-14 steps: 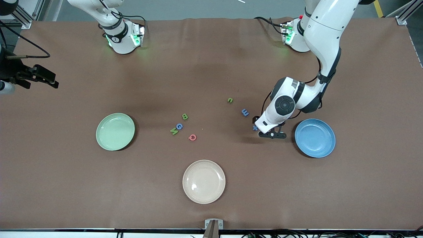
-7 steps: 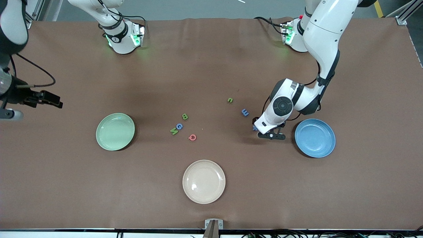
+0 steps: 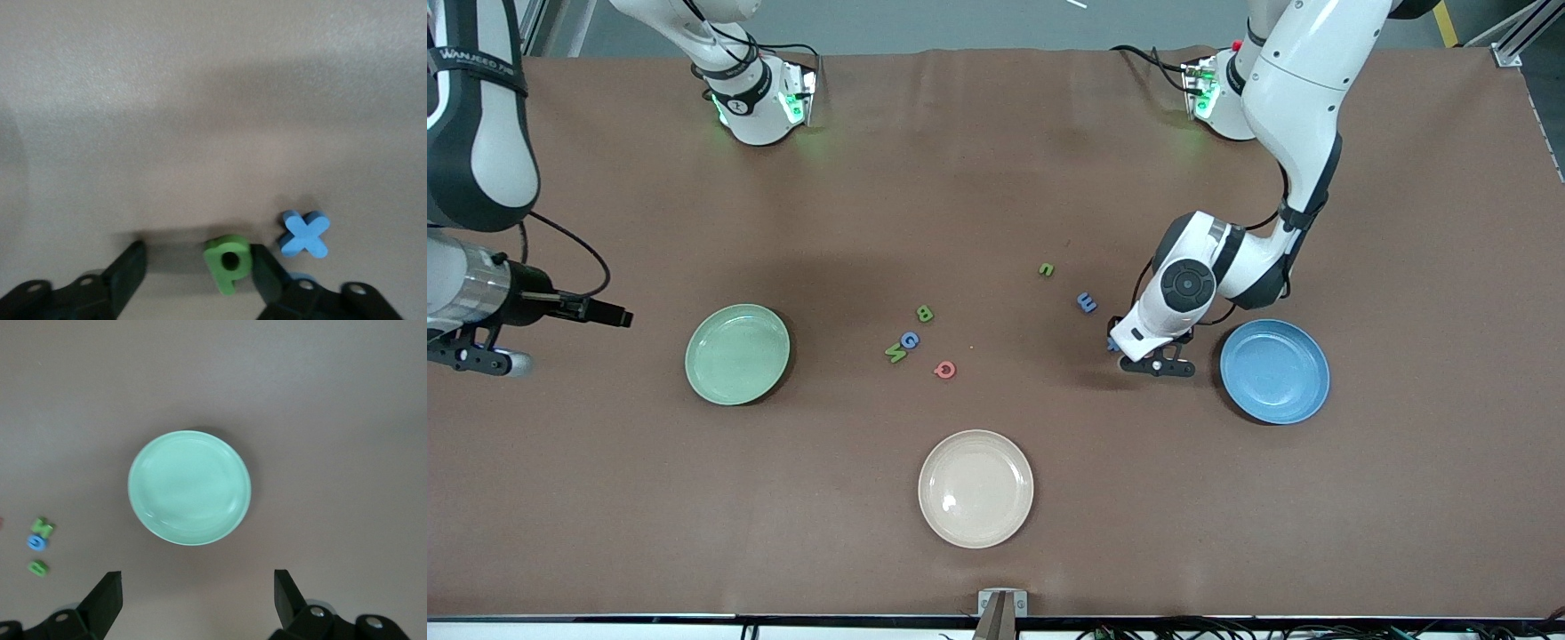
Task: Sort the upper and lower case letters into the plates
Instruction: 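Lift the p with the left gripper while the right gripper grasps green N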
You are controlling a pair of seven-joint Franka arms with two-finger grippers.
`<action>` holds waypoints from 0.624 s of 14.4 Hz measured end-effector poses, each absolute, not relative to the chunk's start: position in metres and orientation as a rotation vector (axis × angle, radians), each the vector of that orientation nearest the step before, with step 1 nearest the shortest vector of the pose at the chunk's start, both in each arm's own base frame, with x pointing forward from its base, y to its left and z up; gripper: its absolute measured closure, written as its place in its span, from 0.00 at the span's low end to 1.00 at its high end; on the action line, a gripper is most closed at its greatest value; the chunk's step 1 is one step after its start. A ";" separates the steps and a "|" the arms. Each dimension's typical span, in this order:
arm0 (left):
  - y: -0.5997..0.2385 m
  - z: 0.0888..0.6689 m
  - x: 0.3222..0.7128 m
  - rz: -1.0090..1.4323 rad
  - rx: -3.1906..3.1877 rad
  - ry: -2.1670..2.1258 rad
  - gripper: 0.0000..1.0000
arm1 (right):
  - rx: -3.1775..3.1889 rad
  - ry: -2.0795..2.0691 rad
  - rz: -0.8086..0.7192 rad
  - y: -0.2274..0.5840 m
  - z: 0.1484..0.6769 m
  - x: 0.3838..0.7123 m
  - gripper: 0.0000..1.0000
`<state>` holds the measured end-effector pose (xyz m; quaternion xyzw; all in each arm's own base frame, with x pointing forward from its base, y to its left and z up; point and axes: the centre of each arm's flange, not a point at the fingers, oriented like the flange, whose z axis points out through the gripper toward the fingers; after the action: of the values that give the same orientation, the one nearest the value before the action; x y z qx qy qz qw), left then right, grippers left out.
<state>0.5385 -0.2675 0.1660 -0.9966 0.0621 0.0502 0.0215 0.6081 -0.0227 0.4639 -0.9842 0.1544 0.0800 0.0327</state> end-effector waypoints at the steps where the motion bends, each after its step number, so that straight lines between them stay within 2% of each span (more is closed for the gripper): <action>1: -0.267 0.166 0.539 0.156 -3.089 0.192 0.33 | -3.022 0.566 0.231 0.001 0.462 0.611 0.00; 2: -0.268 0.167 0.539 0.153 -3.089 0.192 0.37 | -3.014 0.645 0.218 0.025 0.457 0.613 0.00; 5: -0.267 0.167 0.540 0.151 -3.090 0.191 0.42 | -2.980 0.863 0.198 0.092 0.422 0.620 0.00; 8: -0.267 0.168 0.541 0.148 -3.090 0.190 0.51 | -2.942 1.046 0.183 0.163 0.367 0.624 0.00; 9: -0.267 0.168 0.541 0.148 -3.090 0.190 0.51 | -2.935 1.088 0.182 0.186 0.346 0.622 0.00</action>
<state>0.5409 -0.2670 0.1682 -0.9968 0.0612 0.0476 0.0209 0.6225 0.1862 0.3463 -0.9361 0.3469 0.0581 0.0031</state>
